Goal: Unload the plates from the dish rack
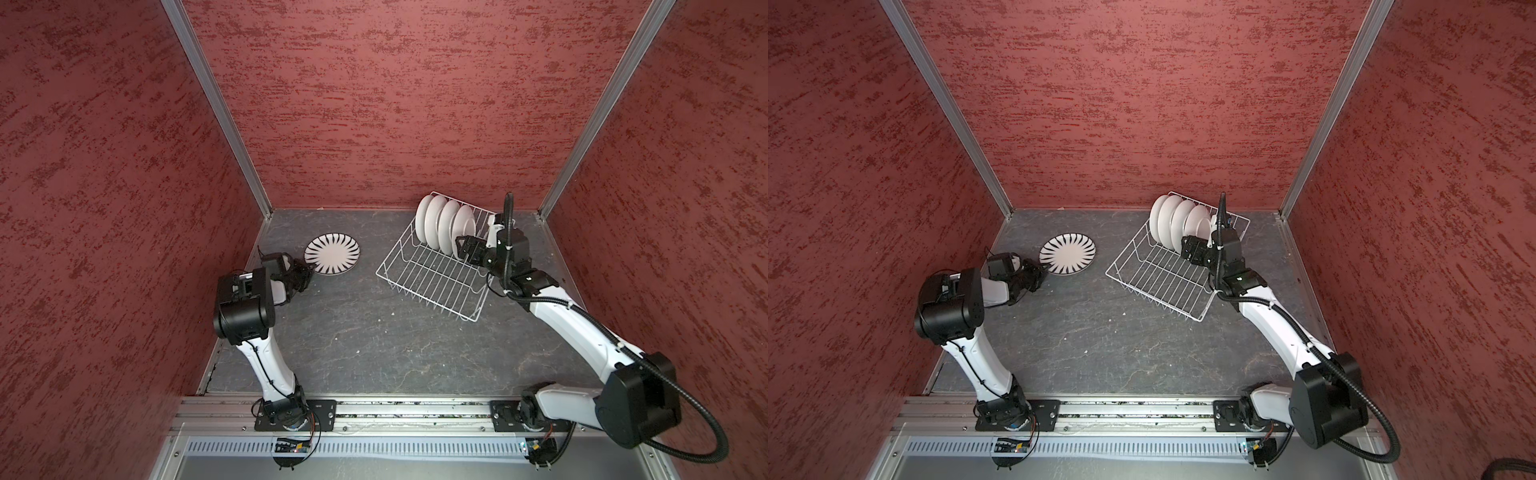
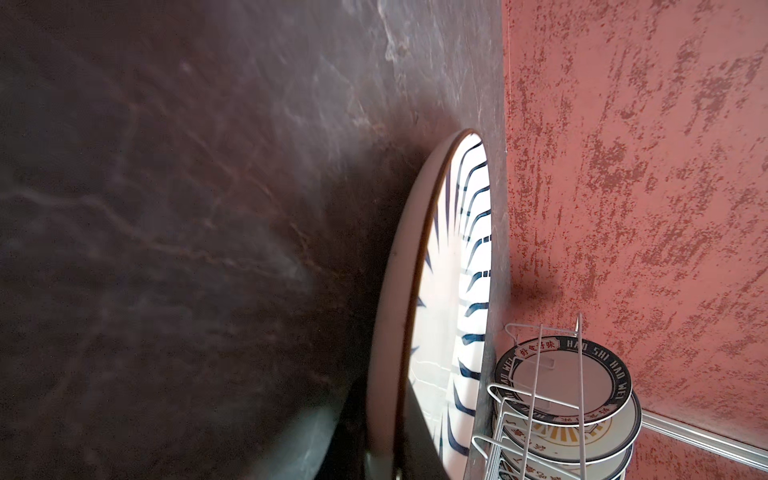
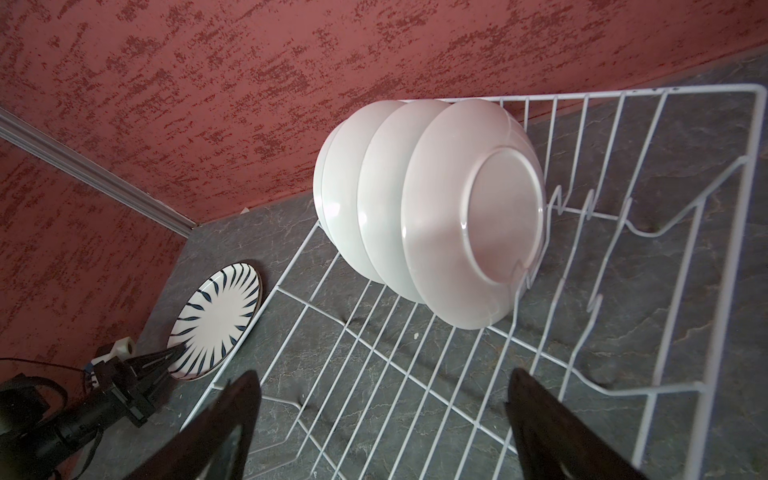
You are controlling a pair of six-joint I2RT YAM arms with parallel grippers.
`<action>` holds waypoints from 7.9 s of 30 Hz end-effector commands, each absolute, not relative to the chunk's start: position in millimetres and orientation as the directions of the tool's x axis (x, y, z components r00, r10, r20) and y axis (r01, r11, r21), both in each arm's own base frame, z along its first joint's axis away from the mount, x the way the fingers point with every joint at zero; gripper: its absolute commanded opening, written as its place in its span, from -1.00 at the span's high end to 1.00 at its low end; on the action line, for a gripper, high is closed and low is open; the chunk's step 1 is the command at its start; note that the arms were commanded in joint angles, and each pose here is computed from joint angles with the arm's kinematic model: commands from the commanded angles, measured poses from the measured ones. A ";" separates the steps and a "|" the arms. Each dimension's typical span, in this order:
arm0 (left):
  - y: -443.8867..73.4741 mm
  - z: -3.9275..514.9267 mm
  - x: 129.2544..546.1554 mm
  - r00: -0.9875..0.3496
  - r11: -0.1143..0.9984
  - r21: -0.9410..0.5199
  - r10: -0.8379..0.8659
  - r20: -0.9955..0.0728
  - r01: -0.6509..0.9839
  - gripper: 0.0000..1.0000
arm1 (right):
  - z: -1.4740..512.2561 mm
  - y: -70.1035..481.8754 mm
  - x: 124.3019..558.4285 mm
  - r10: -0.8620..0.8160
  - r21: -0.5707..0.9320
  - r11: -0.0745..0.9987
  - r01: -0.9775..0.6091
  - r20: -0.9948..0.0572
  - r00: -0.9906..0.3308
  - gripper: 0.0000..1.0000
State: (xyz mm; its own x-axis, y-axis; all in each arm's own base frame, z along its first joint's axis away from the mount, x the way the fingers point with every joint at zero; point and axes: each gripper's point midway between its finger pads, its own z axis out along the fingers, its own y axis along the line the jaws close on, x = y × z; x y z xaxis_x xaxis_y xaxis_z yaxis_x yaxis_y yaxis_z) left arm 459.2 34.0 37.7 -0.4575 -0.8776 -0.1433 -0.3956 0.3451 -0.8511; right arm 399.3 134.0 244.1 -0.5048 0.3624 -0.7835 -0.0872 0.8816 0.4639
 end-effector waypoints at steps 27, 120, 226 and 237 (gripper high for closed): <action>42.4 64.0 453.2 -0.478 0.387 -0.838 -0.860 -0.178 -0.384 -0.52 | 281.9 130.0 391.7 0.400 0.497 0.861 -0.105 -0.791 -0.464 -0.82; -113.8 206.1 335.3 -0.618 0.601 -0.796 -0.601 -0.507 0.069 -0.46 | 181.3 132.9 519.4 -0.090 -0.425 0.783 0.454 -0.800 -0.593 -0.15; -113.7 211.4 334.9 -0.622 0.629 -0.772 -0.569 -0.537 0.091 -0.36 | 252.9 133.4 506.8 -0.378 -0.569 0.471 0.674 -0.821 -0.428 1.00; -112.3 214.0 333.2 -0.618 0.631 -0.770 -0.570 -0.541 0.093 -0.35 | 278.5 136.8 502.2 -0.388 -0.570 0.478 0.669 -0.820 -0.421 1.00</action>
State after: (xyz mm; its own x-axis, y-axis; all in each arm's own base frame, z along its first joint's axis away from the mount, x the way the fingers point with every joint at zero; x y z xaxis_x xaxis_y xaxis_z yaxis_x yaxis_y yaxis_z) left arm 331.7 -115.0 202.7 -0.6392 -0.5748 -0.5110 0.0680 0.6196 -0.7820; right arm 512.8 139.4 232.4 -0.5140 -0.4362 -0.7386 0.6036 0.4280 -0.6727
